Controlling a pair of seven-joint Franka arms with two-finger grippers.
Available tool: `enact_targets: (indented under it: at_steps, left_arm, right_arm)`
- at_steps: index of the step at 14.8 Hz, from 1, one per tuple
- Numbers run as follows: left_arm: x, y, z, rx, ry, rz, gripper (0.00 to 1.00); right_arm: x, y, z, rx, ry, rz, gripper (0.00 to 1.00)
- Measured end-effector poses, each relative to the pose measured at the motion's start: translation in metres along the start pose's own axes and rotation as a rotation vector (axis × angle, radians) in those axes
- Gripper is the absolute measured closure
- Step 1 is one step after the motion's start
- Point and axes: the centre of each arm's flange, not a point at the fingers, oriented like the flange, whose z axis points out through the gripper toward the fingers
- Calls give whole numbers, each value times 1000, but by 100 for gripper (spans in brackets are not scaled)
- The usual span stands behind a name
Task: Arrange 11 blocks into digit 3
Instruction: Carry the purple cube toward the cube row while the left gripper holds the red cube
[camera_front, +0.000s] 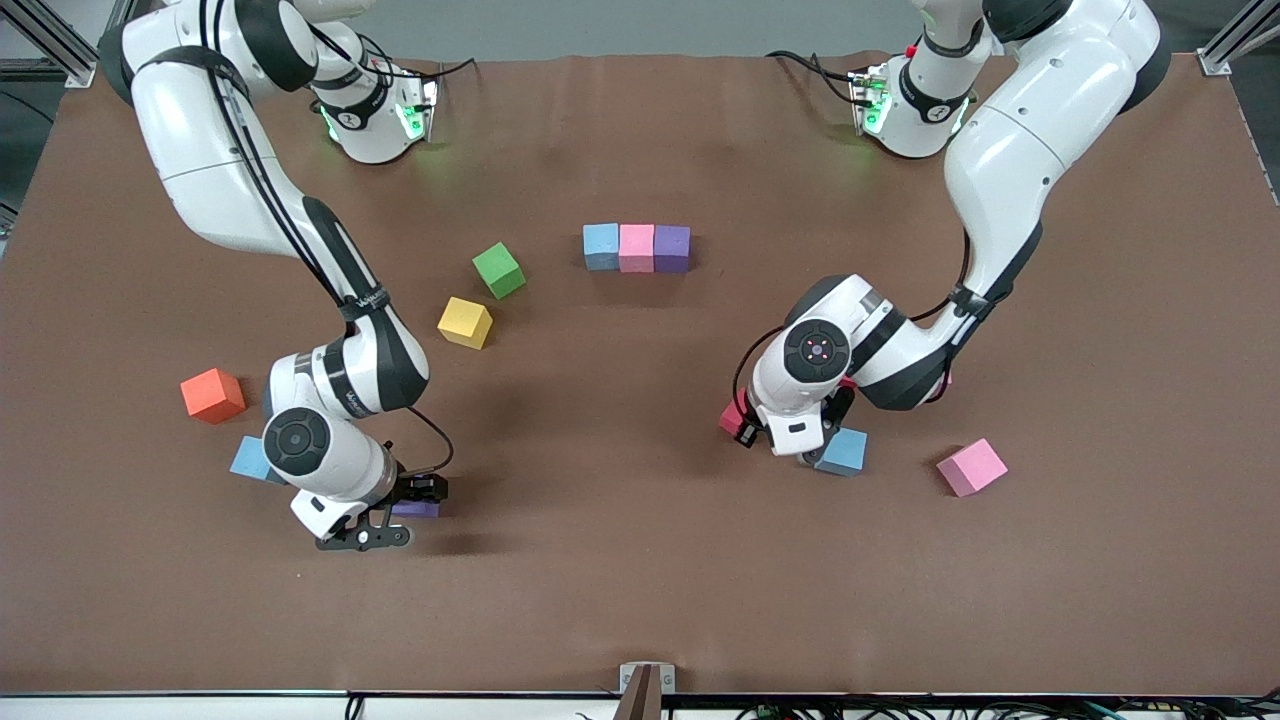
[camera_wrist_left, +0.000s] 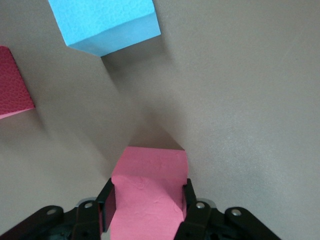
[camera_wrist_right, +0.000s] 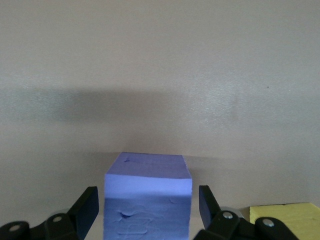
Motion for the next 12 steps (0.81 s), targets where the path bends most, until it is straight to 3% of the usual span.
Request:
enact_targets:
  at_steps: [2,5,12]
  left_arm:
    - [0,1,-1,-3,0,4,47]
    - [1,4,-6,-14,0,2,47]
    - [3,6,-15,-8,9,45,47]
  right_arm:
    - [-1,-5,0,1,1,-6,26]
    - [-1,-8,-2,1,1,-12,39]
    - [0,-20,-7,4,4,-27,44]
